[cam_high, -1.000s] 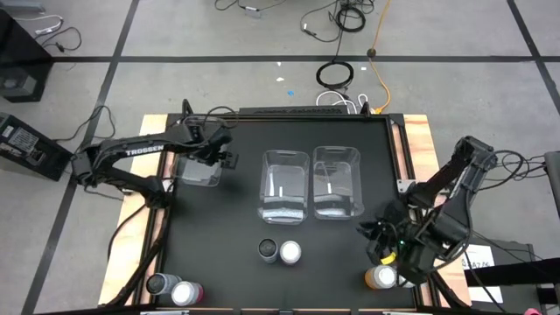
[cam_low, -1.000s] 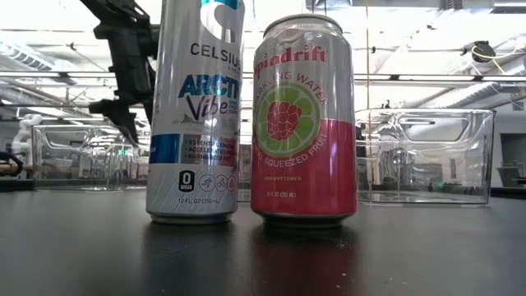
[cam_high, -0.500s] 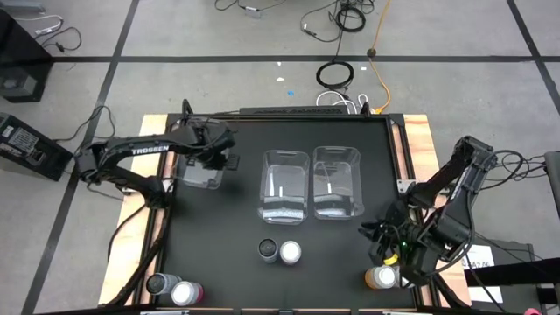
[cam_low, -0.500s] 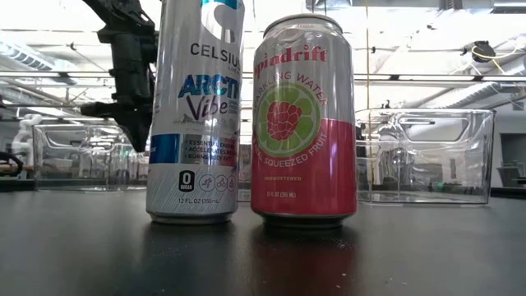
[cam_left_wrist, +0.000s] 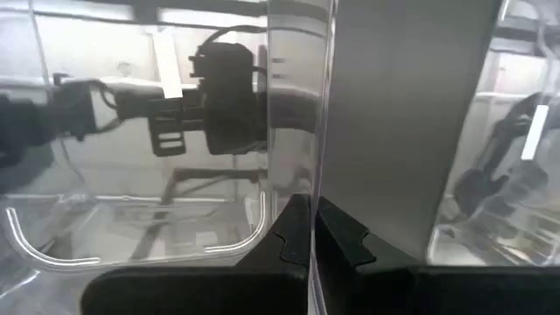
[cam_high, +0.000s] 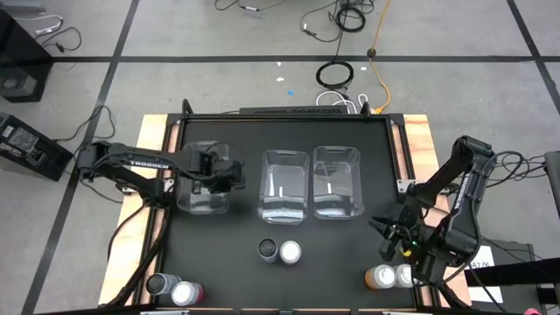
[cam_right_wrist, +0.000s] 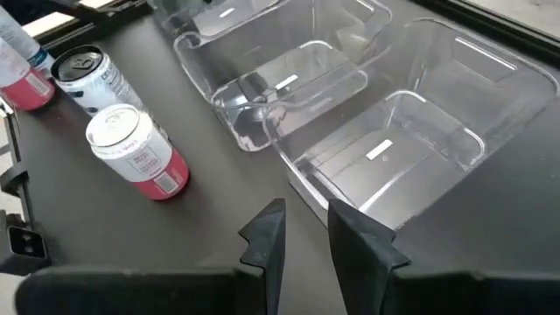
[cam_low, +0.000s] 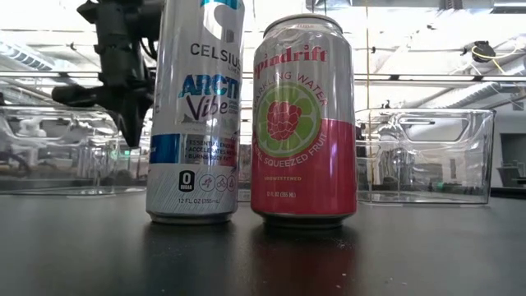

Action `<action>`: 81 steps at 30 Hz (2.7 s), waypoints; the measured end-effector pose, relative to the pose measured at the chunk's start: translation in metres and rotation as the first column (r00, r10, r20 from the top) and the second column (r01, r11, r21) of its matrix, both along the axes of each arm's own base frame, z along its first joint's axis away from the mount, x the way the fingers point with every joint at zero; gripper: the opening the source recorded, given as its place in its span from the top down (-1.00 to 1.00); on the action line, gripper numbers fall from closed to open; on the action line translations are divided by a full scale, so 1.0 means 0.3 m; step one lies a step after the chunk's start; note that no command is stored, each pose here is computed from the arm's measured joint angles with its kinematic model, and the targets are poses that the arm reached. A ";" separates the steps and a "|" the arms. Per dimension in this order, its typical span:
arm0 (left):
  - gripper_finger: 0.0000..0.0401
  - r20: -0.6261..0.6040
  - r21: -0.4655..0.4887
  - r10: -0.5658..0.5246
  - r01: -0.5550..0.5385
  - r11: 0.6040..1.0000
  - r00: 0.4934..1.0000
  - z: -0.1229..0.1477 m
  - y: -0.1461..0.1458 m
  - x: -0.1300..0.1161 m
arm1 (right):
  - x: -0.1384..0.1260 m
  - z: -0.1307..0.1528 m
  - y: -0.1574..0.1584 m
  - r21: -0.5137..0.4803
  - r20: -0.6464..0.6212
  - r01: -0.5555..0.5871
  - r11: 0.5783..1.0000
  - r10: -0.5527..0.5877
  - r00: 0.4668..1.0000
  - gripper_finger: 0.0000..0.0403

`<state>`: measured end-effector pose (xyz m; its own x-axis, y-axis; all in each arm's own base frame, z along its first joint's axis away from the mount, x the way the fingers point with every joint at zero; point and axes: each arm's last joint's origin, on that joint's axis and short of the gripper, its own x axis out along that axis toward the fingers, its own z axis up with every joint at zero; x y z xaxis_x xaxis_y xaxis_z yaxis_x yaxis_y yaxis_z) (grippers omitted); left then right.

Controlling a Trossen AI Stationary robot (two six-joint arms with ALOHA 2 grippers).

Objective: Sort soda cans
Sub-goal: Move the right transparent bin to the left side of the middle transparent bin, then put the left orange-white soda can into the right transparent bin

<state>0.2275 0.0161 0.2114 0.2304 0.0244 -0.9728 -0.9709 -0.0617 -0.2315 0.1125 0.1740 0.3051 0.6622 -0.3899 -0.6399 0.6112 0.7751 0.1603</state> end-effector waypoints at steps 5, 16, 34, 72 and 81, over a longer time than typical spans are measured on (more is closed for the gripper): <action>0.96 0.027 -0.005 0.018 -0.018 1.000 0.999 0.002 -0.042 0.010 | -0.015 -0.010 -0.013 -0.049 0.055 0.006 0.999 -0.003 0.999 0.59; 0.95 0.053 0.024 0.029 -0.030 0.999 0.998 0.003 -0.060 0.017 | -0.047 0.002 -0.033 -0.034 0.060 -0.031 0.999 0.033 0.998 0.59; 0.96 0.221 0.001 0.064 -0.066 0.998 0.973 -0.044 -0.112 0.159 | -0.216 -0.027 -0.094 -0.010 0.038 -0.287 0.958 0.287 0.957 0.59; 0.40 0.119 0.061 0.043 -0.050 0.997 0.992 -0.024 -0.167 0.284 | -0.282 -0.102 -0.119 0.010 0.047 -0.397 0.918 0.396 0.917 0.59; 0.40 0.140 0.052 0.006 -0.013 0.999 0.990 -0.003 -0.177 0.278 | -0.282 -0.102 -0.120 0.008 0.046 -0.396 0.918 0.395 0.917 0.59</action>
<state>0.3109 -0.0369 0.2104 0.3637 0.0774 -0.9283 -0.9281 -0.0550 -0.3682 0.0279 0.1381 0.2745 0.7871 -0.0798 -0.6116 0.2476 0.9491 0.1948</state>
